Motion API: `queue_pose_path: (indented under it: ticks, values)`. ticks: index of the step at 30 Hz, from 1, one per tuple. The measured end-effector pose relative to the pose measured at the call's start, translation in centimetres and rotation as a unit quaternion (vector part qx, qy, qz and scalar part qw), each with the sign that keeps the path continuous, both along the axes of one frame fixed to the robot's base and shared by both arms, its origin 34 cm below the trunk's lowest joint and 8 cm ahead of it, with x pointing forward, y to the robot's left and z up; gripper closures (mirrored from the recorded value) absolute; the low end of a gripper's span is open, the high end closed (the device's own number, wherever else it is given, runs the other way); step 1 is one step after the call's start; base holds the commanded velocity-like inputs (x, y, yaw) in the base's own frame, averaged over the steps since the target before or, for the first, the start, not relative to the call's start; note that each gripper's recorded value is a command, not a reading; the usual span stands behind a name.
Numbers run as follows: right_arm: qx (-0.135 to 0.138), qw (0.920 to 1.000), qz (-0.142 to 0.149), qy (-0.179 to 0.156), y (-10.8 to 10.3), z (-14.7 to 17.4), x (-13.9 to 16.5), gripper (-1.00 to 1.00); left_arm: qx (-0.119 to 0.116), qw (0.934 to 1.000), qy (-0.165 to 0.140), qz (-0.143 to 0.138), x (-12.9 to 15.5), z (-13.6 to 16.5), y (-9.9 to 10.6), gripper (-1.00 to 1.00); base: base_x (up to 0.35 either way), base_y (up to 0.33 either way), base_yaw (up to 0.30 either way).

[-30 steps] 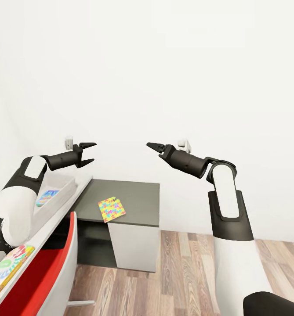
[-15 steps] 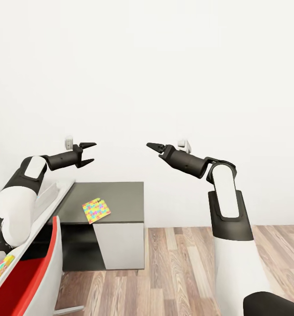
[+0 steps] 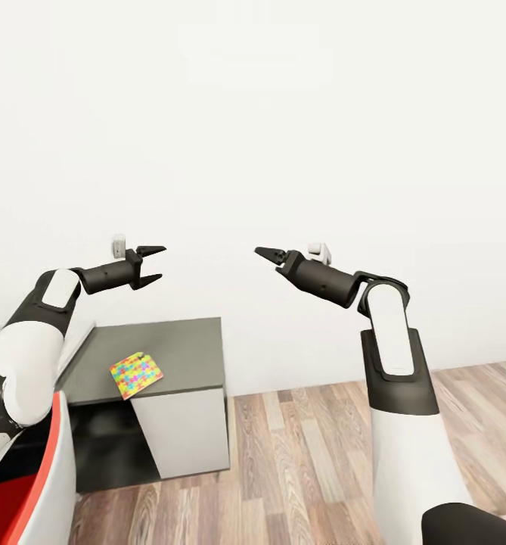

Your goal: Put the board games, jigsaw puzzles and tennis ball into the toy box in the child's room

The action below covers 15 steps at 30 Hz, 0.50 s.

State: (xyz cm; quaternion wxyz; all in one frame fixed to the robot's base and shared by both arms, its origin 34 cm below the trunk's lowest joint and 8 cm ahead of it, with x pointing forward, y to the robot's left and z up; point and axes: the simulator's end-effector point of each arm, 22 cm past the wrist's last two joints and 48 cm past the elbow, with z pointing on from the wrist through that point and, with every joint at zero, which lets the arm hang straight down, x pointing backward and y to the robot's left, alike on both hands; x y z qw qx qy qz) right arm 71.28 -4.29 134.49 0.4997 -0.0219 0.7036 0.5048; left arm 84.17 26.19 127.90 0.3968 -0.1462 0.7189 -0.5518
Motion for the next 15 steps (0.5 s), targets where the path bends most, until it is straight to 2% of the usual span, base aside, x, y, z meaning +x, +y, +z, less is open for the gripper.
queue_pose_path:
  ticks: [15]
  values:
    - [-0.001, 1.0000, -0.006, -0.001, -0.61, 0.27, -0.07, -1.00, 0.001, 1.0000, -0.005, 0.000, -0.36, 0.78, -0.07, -1.00, 0.000, 0.000, -0.257]
